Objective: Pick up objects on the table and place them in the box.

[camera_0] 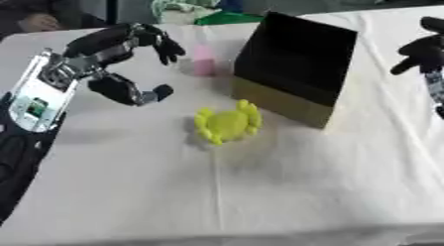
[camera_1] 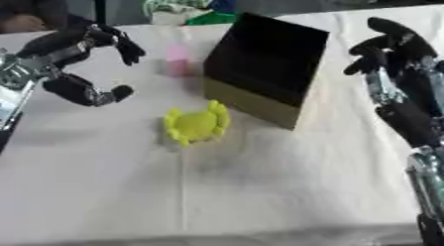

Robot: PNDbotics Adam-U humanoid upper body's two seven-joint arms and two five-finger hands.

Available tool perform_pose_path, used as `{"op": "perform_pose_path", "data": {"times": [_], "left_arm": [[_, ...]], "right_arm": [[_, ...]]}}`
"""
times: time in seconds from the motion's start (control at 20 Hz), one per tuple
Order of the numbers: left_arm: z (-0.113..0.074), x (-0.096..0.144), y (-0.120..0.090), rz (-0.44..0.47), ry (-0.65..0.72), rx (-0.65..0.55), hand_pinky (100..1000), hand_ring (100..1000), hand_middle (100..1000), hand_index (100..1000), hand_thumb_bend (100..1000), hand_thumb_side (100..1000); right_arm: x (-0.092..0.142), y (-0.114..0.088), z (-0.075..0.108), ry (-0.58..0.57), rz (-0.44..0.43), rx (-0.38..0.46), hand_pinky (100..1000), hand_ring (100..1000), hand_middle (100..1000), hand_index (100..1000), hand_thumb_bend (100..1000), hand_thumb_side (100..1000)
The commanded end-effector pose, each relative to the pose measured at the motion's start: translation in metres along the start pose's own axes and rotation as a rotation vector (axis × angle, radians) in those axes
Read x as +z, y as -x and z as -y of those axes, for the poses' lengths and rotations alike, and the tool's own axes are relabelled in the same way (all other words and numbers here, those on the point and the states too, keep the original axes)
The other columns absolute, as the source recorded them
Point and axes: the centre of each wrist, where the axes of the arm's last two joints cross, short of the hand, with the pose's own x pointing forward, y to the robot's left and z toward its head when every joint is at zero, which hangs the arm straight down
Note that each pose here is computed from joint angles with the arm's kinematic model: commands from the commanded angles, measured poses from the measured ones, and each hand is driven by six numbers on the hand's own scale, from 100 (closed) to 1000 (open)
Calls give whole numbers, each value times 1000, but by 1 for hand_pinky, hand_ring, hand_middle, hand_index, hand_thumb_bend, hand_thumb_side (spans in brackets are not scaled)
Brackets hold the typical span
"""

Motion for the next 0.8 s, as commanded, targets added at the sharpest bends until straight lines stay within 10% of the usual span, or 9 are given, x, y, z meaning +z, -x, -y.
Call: {"op": "perform_pose_path", "data": {"times": [0.05, 0.8], "left_arm": [[-3, -16, 1, 204, 338, -197, 705, 608, 617, 821, 396, 329], [31, -82, 7, 164, 519, -307, 731, 639, 668, 842, 596, 437]], "right_arm": [[-4, -7, 2, -9, 31, 15, 877, 541, 601, 877, 100, 531], [-5, -8, 1, -14, 30, 10, 878, 540, 601, 877, 100, 532]]}}
